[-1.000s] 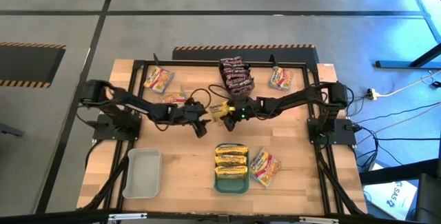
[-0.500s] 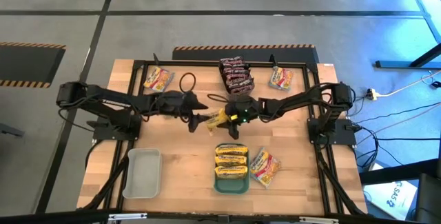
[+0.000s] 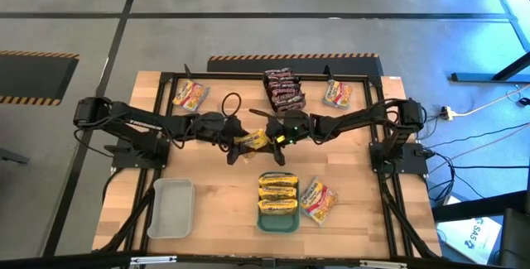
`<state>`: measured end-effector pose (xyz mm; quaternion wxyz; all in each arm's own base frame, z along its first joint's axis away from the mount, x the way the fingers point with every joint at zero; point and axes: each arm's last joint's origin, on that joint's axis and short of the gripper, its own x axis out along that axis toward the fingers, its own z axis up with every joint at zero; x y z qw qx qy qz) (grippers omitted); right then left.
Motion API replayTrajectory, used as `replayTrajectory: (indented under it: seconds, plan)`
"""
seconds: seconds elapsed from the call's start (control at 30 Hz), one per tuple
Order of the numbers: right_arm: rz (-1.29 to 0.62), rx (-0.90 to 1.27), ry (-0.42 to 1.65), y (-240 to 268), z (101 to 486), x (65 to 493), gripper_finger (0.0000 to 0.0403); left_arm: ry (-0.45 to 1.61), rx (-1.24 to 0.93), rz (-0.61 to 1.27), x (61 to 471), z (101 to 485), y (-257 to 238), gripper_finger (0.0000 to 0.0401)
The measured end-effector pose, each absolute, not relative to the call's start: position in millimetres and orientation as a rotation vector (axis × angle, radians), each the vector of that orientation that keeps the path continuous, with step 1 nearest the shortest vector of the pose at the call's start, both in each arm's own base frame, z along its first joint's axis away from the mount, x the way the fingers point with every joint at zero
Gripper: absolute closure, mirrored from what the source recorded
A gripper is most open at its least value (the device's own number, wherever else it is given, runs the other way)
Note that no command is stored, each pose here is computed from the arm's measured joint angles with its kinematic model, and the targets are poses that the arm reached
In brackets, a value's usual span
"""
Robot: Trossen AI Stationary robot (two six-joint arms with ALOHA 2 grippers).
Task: Sort Maruchan noodles
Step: Put the yellow noodle pack into the green bin
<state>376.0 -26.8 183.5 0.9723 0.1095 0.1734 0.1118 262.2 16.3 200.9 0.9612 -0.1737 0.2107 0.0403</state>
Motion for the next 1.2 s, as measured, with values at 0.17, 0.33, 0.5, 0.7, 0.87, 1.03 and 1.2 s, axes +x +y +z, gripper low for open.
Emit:
replayTrajectory:
  seconds: [0.17, 0.33, 0.5, 0.7, 0.87, 1.03, 1.2]
  plan:
    - [0.206, 0.211, 0.345, -27.5, 185.6, 377.7, 0.0296, 0.437, -0.342, 0.051, 261.9, 200.7, 15.6, 0.016]
    - [0.184, 0.205, 0.338, -28.3, 186.3, 378.2, 0.0274, 0.437, -0.322, 0.035, 260.7, 202.3, 15.4, 0.0219]
    - [0.16, 0.228, 0.345, -29.7, 187.1, 378.2, 0.0237, 0.44, -0.285, 0.032, 258.9, 203.8, 15.4, 0.0246]
    - [0.122, 0.208, 0.471, -36.2, 208.7, 356.1, 0.0165, 0.522, -0.255, 0.05, 251.8, 198.8, 15.0, 0.025]
    - [0.106, 0.148, 0.487, -38.6, 240.7, 331.8, 0.0121, 0.599, -0.196, 0.074, 249.2, 191.6, 13.5, 0.025]
    - [0.098, 0.13, 0.377, -39.0, 256.3, 331.1, 0.0112, 0.631, -0.139, 0.106, 251.9, 183.9, 8.3, 0.025]
    - [0.1, 0.154, 0.398, -41.3, 249.0, 350.8, 0.0118, 0.624, -0.116, 0.122, 255.8, 186.0, 5.6, 0.025]
